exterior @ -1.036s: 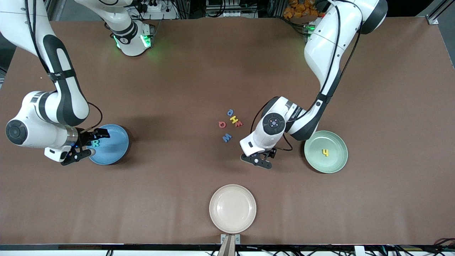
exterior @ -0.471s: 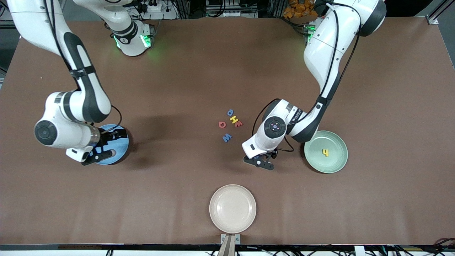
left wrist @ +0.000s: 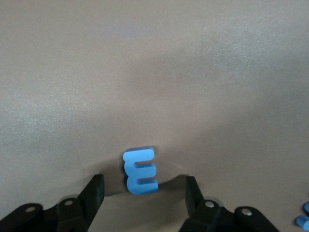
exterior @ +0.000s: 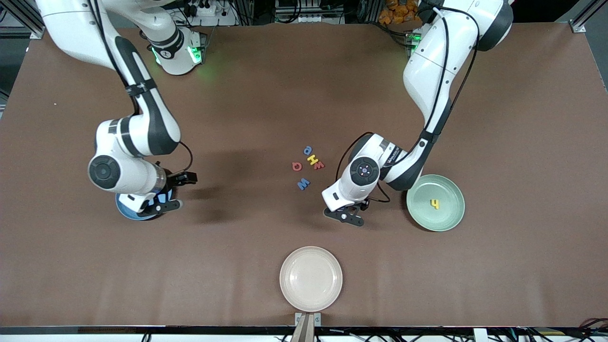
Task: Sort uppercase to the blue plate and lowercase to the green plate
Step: 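Release the d on the blue plate while the left gripper grasps the blue E, then carry the blue E to the green plate with the left gripper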
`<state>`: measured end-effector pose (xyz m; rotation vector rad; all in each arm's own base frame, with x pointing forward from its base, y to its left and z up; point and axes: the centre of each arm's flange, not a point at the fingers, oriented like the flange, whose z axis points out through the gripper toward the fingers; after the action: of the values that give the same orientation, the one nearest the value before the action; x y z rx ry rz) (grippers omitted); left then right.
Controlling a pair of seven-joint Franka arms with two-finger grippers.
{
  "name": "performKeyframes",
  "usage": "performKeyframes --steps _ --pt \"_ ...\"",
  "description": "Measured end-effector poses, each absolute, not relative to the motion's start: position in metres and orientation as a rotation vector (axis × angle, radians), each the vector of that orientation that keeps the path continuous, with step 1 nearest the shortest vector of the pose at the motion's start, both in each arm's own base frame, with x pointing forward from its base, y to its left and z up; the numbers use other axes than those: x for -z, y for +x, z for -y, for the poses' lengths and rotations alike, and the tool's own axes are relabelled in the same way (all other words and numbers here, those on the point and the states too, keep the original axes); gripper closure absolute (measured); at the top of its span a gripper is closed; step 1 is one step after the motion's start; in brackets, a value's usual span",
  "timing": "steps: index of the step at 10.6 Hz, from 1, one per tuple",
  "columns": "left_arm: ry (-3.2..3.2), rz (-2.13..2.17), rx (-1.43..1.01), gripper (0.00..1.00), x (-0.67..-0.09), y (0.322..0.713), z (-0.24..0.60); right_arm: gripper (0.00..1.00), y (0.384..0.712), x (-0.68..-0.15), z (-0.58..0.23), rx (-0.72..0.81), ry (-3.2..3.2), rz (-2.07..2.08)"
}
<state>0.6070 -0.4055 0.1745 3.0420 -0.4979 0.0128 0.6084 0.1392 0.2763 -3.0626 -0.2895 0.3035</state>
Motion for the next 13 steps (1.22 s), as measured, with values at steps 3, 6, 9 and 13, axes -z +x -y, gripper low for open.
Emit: performKeyframes --steps 3,6,9,13 --pt "3.054 0.485 -0.028 0.33 -0.176 0.613 0.399 0.0 0.595 -0.278 -0.209 -0.252 -3.093 0.212" --pt "3.059 0.475 -0.046 0.35 -0.18 0.619 0.395 0.0 0.595 -0.275 -0.228 -0.237 -3.1 0.197" --pt "3.06 0.483 -0.037 0.35 -0.175 0.616 0.398 0.0 0.597 -0.274 -0.237 -0.227 -3.099 0.215" --pt "3.063 0.485 -0.04 0.44 -0.175 0.617 0.398 0.0 0.588 -0.281 -0.323 -0.126 -3.07 0.41"
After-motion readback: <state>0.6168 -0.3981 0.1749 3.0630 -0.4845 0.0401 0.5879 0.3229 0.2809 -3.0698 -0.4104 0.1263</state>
